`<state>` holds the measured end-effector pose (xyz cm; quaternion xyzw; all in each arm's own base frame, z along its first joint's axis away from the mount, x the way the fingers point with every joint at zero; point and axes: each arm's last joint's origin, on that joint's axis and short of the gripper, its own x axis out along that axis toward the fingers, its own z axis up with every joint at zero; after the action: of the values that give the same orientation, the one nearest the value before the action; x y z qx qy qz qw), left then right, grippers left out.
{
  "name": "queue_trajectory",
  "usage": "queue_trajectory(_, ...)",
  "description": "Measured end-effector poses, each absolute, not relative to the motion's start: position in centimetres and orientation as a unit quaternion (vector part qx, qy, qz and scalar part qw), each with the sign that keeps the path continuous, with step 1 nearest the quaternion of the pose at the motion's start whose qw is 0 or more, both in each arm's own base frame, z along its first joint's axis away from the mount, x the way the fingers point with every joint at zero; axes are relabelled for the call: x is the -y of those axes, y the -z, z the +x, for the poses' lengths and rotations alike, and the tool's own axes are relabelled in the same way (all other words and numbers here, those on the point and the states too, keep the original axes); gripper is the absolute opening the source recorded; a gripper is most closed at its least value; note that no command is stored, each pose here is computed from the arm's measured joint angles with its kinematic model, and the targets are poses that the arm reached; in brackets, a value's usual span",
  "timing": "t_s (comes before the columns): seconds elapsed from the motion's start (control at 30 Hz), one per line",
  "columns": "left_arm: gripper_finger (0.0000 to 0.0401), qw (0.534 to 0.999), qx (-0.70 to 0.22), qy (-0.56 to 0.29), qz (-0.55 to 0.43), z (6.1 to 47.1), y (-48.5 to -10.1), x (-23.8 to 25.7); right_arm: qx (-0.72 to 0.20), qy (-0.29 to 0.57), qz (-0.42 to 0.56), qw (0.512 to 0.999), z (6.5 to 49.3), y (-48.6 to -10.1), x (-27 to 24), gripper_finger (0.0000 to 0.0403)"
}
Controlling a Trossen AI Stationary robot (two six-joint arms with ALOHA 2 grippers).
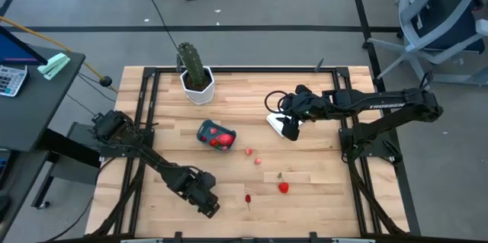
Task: Pick and placing Produce into tupperware
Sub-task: Put the green bell pepper into the blue bin
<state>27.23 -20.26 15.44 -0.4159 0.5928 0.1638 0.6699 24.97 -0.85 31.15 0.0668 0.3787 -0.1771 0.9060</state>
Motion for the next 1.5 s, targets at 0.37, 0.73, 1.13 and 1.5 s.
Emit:
queue_trajectory(0.37, 0.0278, 0.666, -0.601, -0.18, -0.403, 26.9, -15.3, 20.0, -0.379, 0.177, 0.067, 0.906, 25.0, -31.2, 0.8, 0.023)
queue_trajectory(0.73, 0.0247, 0.666, -0.602, -0.181, -0.402, 26.9, -15.3, 20.0, -0.373, 0.176, 0.068, 0.908, 25.1, -31.2, 0.8, 0.023)
queue_trajectory(1.13, 0.0243, 0.749, -0.554, -0.178, -0.319, 27.4, -15.4, 19.3, -0.36, 0.144, 0.059, 0.92, 25.3, -31.5, -0.9, 0.023)
queue_trajectory(1.5, 0.0244, 0.821, -0.469, -0.251, -0.208, 30.2, -16.3, 15.1, -0.36, 0.137, 0.057, 0.921, 25.3, -31.4, -1.3, 0.023)
